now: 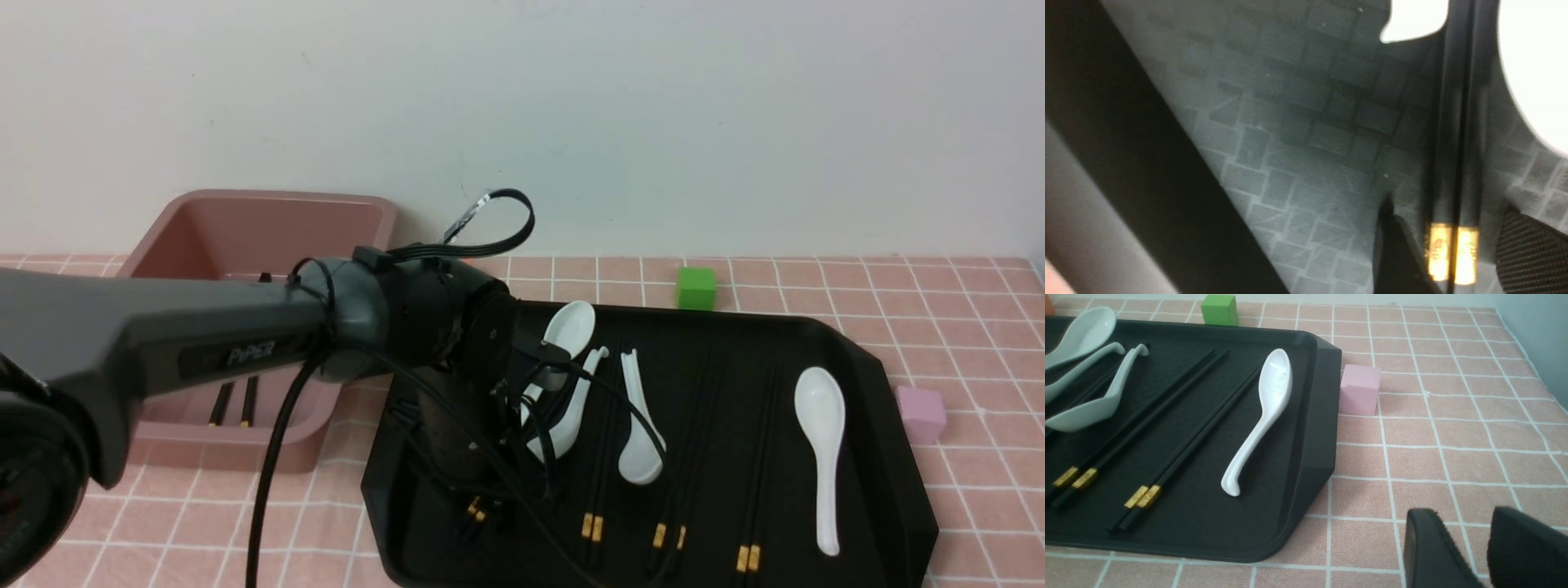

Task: On pink tablecloth take chopsticks from black tray and put them in box.
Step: 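Reach over to the black tray and grasp a pair of chopsticks with the left gripper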

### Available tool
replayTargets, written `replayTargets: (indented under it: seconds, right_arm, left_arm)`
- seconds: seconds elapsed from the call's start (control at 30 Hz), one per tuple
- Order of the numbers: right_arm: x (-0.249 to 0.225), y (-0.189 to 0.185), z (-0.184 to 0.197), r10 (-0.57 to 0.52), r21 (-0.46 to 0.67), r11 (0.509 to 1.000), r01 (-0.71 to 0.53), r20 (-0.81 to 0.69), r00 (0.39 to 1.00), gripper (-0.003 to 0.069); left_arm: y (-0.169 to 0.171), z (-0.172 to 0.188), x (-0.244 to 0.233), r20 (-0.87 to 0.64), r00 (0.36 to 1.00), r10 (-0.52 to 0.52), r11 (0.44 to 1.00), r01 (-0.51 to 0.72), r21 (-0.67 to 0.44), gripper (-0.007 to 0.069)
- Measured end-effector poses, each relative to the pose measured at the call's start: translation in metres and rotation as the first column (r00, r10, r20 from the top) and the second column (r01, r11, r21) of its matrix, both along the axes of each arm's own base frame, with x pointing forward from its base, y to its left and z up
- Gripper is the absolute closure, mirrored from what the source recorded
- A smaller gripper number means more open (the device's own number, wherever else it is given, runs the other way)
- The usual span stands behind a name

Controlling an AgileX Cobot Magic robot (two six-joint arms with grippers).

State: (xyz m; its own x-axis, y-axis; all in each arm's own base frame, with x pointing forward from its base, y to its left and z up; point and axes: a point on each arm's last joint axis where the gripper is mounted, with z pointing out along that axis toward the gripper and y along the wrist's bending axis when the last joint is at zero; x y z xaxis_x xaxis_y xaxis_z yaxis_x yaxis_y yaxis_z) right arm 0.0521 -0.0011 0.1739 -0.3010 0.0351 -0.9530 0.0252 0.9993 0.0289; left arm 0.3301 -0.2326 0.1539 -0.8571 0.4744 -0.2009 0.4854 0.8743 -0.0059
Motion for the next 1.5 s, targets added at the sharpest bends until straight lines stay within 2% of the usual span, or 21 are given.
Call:
replayTargets:
  seconds: [0.47,0.7,0.93,1.17,1.5]
  right_arm:
    - [0.0000,0.0000,0.0000,0.000,0.000,1.000,0.000,0.000,1.000,0.0419]
    - [0.0000,0.0000,0.0000,0.000,0.000,1.000,0.000,0.000,1.000,0.0419]
    - [0.0000,0.0000,0.0000,0.000,0.000,1.000,0.000,0.000,1.000,0.0419]
    - [0.0000,0.0000,0.0000,0.000,0.000,1.000,0.000,0.000,1.000,0.0419]
    - [0.0000,0.0000,0.0000,0.000,0.000,1.000,0.000,0.000,1.000,0.0419]
  left_arm:
    - [0.0015,0.0001,0.0012,0.015,1.000,-0.013,1.000,0.012,0.019,0.0379]
    - [0.0015,0.0000,0.0010,0.012,1.000,-0.007,1.000,0.007,0.018,0.0384]
    - [0.0019,-0.0001,0.0005,0.000,0.998,0.066,0.998,-0.066,0.009,0.0392]
    - [0.0020,-0.0001,0.0003,-0.006,0.995,0.095,0.995,-0.095,0.006,0.0499]
    - [0.0025,0.0002,-0.0002,-0.013,0.995,0.097,0.995,-0.097,0.014,0.0499]
